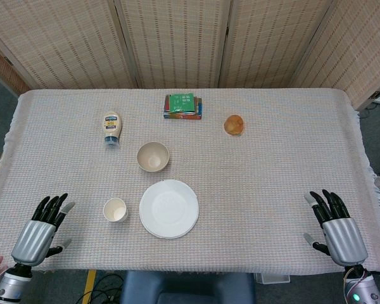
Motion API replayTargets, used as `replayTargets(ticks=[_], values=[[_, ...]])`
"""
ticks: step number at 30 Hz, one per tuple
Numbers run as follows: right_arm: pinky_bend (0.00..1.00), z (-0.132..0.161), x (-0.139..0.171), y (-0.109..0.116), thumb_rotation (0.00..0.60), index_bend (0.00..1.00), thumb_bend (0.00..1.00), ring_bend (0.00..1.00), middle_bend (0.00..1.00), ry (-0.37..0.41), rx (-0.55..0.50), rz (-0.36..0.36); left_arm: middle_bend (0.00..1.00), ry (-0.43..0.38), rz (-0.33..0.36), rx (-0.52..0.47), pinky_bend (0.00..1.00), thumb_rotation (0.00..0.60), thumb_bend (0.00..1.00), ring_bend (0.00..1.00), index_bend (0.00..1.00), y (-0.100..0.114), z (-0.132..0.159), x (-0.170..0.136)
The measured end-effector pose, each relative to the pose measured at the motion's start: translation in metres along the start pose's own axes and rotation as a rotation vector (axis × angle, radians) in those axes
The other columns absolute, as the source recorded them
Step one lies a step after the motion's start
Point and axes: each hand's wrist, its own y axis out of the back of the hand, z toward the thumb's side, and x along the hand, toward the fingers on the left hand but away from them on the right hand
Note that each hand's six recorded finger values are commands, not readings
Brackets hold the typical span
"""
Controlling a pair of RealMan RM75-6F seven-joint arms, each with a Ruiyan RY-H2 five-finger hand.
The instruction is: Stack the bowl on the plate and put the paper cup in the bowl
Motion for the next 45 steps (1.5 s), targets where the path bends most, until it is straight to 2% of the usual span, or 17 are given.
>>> replayTargets(ticks=[10,16,21,28,32,38,45], values=[[0.08,-0.001,0.006,0.002,0.600,0.09,0.17,0.01,0.11,-0.006,0.008,-0.005,0.00,-0.023,-0.002,-0.012,0.06,0.600,0.21,0.00,0.14,0.000,0.005,0.001],[0.08,-0.004,0.009,0.006,0.600,0.09,0.17,0.01,0.11,-0.018,0.004,-0.020,0.00,-0.058,-0.018,-0.008,0.06,0.600,0.21,0.00,0.14,0.003,0.010,0.012],[0.08,-0.005,0.005,0.003,0.600,0.09,0.17,0.01,0.11,-0.026,0.008,-0.007,0.00,-0.081,-0.042,-0.004,0.06,0.600,0.21,0.00,0.14,0.012,0.010,0.040],[0.08,-0.011,-0.009,-0.006,0.600,0.09,0.17,0.01,0.11,-0.049,0.023,0.037,0.00,-0.104,-0.053,0.019,0.06,0.600,0.21,0.00,0.20,0.026,0.012,0.091],[0.08,-0.013,-0.013,-0.008,0.600,0.09,0.17,0.01,0.11,-0.067,0.026,0.045,0.00,-0.154,-0.057,0.030,0.06,0.600,0.21,0.00,0.22,0.033,0.027,0.123],[0.08,-0.017,-0.019,-0.009,0.600,0.09,0.17,0.01,0.11,-0.091,0.027,0.052,0.00,-0.212,-0.083,0.060,0.06,0.600,0.21,0.00,0.24,0.034,0.050,0.156],[0.08,-0.022,-0.025,-0.012,0.600,0.09,0.17,0.01,0.11,-0.111,0.024,0.066,0.00,-0.262,-0.104,0.081,0.06,0.600,0.21,0.00,0.25,0.031,0.077,0.183]])
